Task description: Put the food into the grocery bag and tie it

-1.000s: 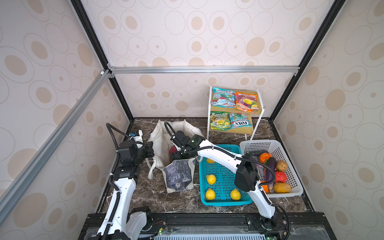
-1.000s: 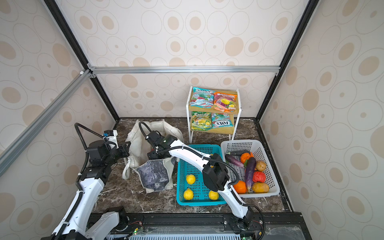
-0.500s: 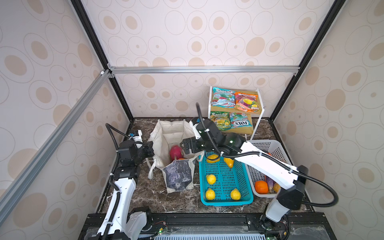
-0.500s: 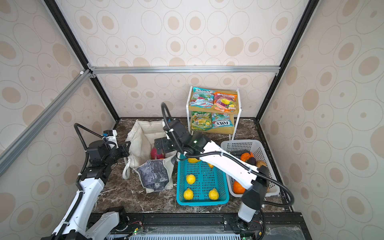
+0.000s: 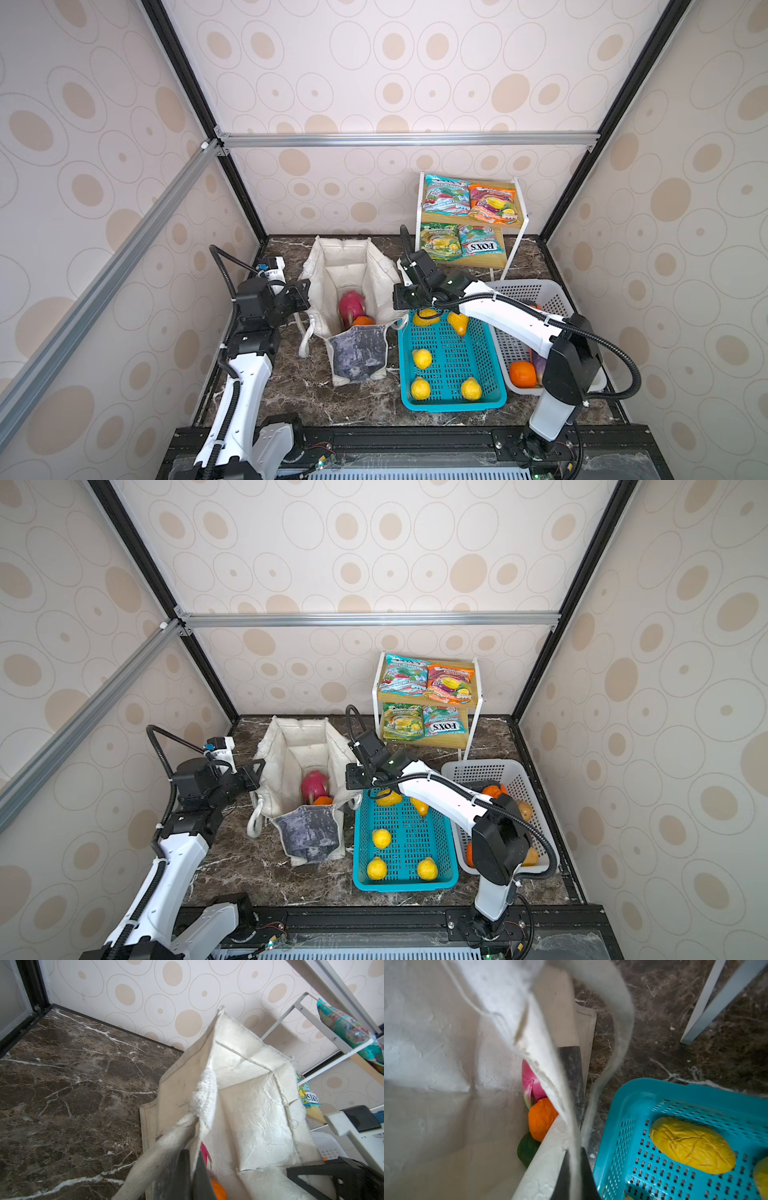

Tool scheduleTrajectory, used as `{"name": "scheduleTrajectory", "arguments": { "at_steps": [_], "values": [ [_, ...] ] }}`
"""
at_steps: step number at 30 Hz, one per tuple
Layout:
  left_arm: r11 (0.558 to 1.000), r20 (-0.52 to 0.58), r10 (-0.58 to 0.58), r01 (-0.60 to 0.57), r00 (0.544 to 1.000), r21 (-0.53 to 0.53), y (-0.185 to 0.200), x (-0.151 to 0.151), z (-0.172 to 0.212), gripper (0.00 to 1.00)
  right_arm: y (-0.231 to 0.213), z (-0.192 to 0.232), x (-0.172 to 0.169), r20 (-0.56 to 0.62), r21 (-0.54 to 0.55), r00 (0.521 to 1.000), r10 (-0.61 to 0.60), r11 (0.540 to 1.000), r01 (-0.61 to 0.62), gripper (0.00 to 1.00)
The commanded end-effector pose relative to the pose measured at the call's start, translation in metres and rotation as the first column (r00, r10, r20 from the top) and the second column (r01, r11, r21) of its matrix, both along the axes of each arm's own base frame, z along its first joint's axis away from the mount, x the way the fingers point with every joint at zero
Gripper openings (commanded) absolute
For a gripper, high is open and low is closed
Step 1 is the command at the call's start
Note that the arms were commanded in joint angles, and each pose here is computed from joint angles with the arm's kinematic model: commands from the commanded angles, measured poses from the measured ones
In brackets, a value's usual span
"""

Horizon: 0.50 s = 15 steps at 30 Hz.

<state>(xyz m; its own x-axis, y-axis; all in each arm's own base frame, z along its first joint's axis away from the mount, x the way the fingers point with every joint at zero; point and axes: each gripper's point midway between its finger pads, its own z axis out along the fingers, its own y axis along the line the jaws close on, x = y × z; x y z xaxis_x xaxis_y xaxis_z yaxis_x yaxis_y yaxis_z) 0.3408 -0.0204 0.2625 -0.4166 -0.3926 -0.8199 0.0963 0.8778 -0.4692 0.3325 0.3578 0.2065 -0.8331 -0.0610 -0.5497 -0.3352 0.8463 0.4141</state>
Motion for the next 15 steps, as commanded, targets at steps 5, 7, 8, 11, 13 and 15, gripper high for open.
{"name": "scheduleTrajectory", "arguments": {
  "at_steps": [5,7,8,11,13,15],
  "values": [
    [0.999,0.193,0.043,-0.047,0.980,0.019,0.009,0.005,0.112,0.00,0.008,0.116,-0.011,0.195,0.183,0.981,0.015,0.982,-0.051,0.00],
    [0.994,0.184,0.090,-0.100,0.979,0.048,0.018,0.005,0.114,0.00,0.000,0.121,-0.011,0.214,0.177,0.977,-0.006,0.984,-0.033,0.00],
    [0.992,0.184,0.104,-0.116,0.977,0.055,0.021,0.005,0.115,0.00,-0.003,0.123,-0.011,0.222,0.173,0.975,-0.015,0.985,-0.024,0.00],
    [0.992,0.195,0.103,-0.115,0.975,0.047,0.021,0.007,0.115,0.00,-0.005,0.127,-0.011,0.239,0.168,0.971,-0.008,0.985,-0.033,0.00],
    [0.996,0.188,0.078,-0.085,0.979,0.027,0.016,0.012,0.107,0.00,-0.004,0.124,-0.008,0.229,0.146,0.973,-0.005,0.989,-0.030,0.00],
    [0.996,0.161,0.074,-0.081,0.984,0.040,0.017,0.017,0.092,0.00,-0.006,0.115,-0.003,0.217,0.117,0.976,-0.007,0.993,-0.019,0.01]
  ]
}}
